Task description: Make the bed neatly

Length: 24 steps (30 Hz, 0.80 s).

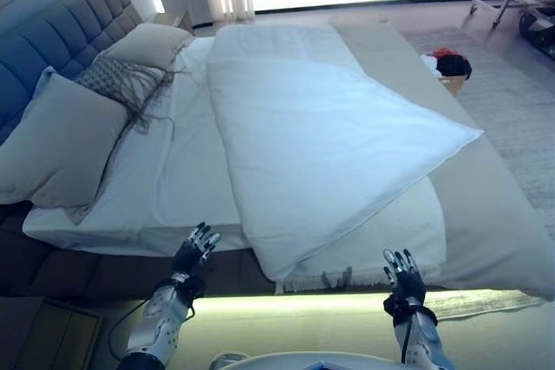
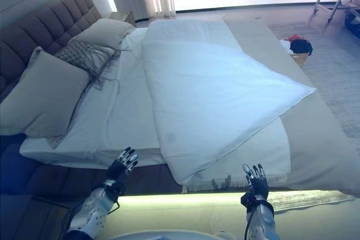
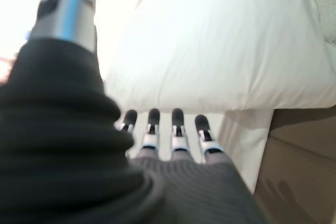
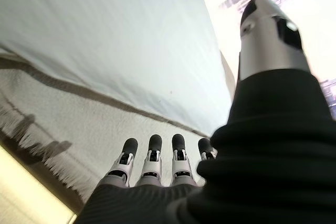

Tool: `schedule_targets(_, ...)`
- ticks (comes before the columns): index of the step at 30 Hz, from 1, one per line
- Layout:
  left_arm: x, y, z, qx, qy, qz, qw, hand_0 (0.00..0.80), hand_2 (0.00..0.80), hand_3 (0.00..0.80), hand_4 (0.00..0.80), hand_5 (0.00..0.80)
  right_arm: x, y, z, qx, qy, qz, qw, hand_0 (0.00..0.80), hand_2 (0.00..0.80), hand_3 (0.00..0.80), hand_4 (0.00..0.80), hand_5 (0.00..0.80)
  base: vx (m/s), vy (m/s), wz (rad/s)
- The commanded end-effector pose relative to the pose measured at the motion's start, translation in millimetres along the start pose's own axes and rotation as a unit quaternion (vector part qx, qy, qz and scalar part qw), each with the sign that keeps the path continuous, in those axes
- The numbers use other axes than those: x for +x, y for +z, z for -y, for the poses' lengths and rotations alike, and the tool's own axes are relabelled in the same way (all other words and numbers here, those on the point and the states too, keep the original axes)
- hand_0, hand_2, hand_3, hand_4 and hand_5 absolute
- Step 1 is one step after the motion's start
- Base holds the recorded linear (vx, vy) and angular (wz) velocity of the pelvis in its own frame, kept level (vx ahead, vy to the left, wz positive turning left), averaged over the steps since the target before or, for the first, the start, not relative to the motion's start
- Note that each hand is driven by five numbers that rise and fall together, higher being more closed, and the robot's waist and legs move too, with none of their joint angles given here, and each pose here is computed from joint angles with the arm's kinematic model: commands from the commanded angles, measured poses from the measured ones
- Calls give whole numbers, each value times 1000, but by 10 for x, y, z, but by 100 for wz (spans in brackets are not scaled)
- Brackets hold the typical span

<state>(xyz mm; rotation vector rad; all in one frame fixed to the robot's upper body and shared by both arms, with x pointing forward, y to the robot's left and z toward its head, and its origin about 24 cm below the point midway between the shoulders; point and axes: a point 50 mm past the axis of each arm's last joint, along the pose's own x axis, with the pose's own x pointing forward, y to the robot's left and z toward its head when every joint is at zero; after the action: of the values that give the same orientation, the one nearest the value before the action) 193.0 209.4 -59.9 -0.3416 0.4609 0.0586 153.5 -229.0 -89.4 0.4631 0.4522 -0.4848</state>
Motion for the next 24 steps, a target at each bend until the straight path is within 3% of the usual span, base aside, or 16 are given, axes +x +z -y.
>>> schedule_targets(1,61,365,42,9,-16,80,997,0,0,0,0,0,38,157,-145,21,24,44,999,0,0,0,0,0,6,-14,-4)
schedule_targets(6,53,392,44,12,-12,91,996,0,0,0,0,0,18,122,-134,15,44,29,998,0,0,0,0,0,2,-5,-1)
schedule_targets(11,37,436,61,62,-17,102,993,0,0,0,0,0,-1,85,-203,81,86,14,993,0,0,0,0,0,0,0,0)
schedule_targets(24,-40,379,103,46,-47,93,993,0,0,0,0,0,-40,87,-250,47,149,5,988,0,0,0,0,0,-9,-4,-7)
